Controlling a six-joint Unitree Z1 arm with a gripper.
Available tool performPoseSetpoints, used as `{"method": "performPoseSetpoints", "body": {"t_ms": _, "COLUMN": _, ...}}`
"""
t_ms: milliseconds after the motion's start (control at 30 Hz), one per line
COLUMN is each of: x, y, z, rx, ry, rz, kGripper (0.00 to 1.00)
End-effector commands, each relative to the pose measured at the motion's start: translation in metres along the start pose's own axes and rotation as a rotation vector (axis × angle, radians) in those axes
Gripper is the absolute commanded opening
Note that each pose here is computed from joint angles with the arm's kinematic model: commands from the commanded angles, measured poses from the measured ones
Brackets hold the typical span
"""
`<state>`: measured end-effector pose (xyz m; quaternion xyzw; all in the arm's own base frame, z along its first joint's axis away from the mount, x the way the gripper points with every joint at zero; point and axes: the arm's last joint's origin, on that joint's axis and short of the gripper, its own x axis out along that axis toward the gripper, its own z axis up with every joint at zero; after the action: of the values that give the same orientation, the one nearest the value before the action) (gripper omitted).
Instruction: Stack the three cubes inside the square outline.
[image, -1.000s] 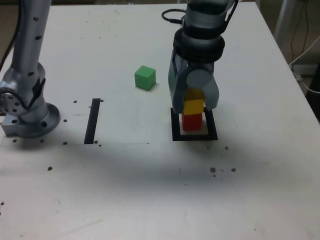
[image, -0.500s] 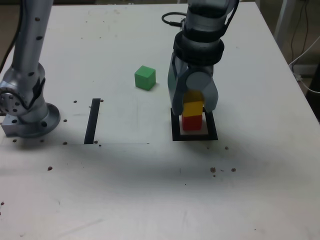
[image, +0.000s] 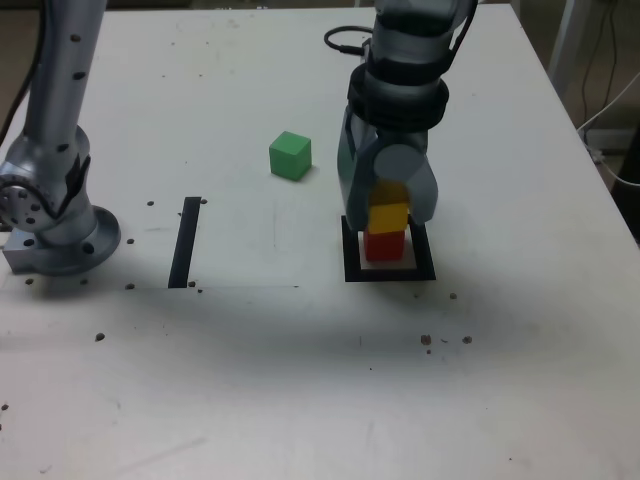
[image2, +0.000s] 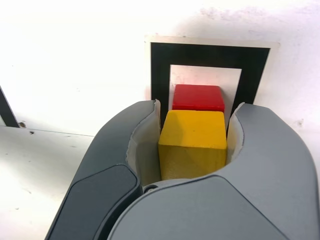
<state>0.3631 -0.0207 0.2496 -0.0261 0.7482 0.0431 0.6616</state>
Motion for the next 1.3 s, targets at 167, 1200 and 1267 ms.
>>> {"method": "performPoseSetpoints", "body": {"t_ms": 167, "x": 0.006, "y": 0.001, "z": -0.001, "rx": 0.0, "ry": 0.002, "rz": -0.003, "kGripper": 0.98}}
{"method": "performPoseSetpoints", "body": {"t_ms": 1200, "x": -0.038, "y": 0.063, "z": -0.068, "rx": 0.095, "ry": -0.018, "rz": 0.014, "kGripper": 1.0}}
{"method": "performPoseSetpoints", "body": {"t_ms": 1267, "x": -0.03, "y": 0.079, "z": -0.077, "rx": 0.125, "ry": 0.032, "rz": 0.024, "kGripper": 1.0}}
